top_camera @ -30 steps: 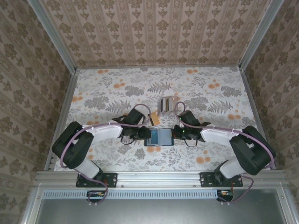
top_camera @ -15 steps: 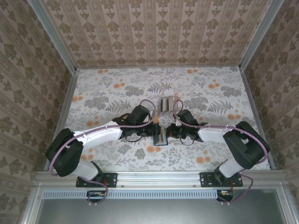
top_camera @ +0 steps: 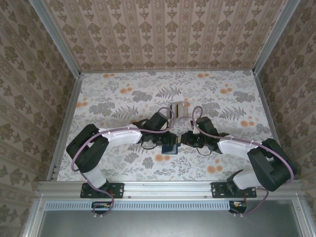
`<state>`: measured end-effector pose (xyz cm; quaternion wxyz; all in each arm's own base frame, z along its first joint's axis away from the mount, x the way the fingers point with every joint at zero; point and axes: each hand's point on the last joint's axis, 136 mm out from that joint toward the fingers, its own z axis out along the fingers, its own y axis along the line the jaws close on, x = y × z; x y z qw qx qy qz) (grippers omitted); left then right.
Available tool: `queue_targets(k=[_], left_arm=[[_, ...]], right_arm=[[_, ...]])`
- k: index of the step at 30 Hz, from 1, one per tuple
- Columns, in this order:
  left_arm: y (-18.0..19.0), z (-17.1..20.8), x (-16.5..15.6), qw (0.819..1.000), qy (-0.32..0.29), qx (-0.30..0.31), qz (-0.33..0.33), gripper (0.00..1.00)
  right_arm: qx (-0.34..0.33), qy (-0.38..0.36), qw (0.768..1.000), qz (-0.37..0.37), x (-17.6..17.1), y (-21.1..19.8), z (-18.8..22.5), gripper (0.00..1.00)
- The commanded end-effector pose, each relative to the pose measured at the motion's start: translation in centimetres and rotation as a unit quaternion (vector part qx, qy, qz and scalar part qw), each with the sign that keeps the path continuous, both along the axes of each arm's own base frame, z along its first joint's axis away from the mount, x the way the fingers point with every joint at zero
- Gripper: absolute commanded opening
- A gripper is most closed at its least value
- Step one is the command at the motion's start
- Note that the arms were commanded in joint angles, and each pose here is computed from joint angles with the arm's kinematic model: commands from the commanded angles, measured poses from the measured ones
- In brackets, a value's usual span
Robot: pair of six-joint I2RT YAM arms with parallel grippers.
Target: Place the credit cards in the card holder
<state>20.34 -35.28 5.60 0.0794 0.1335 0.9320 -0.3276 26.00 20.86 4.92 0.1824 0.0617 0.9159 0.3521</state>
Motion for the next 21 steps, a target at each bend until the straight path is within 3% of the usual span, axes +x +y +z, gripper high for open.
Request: queue_targets(k=[1, 5, 7, 13, 21], left_arm=[[0.36, -0.26, -0.08, 1.0, -0.005, 0.013, -0.007, 0.36], [0.35, -0.61, -0.26, 1.0, 0.001, 0.013, -0.006, 0.36], [0.31, -0.84, -0.28, 1.0, 0.004, 0.013, -0.005, 0.36], [0.41, -0.95, -0.26, 1.0, 0.005, 0.013, 0.0, 0.36], [0.24, -0.06, -0.11, 1.0, 0.005, -0.003, 0.008, 0.39]], right_arm=[[-0.005, 0.002, 1.0, 0.007, -0.55, -0.55, 0.09, 0.2], [0.006, 0.0, 1.0, 0.007, -0.2, -0.43, 0.55, 0.22], [0.006, -0.001, 1.0, 0.011, -0.19, -0.33, 0.55, 0.13], [0.012, 0.007, 1.0, 0.019, -0.29, 0.03, 0.28, 0.01], [0.011, 0.014, 1.0, 0.002, -0.31, -0.32, 0.33, 0.0]])
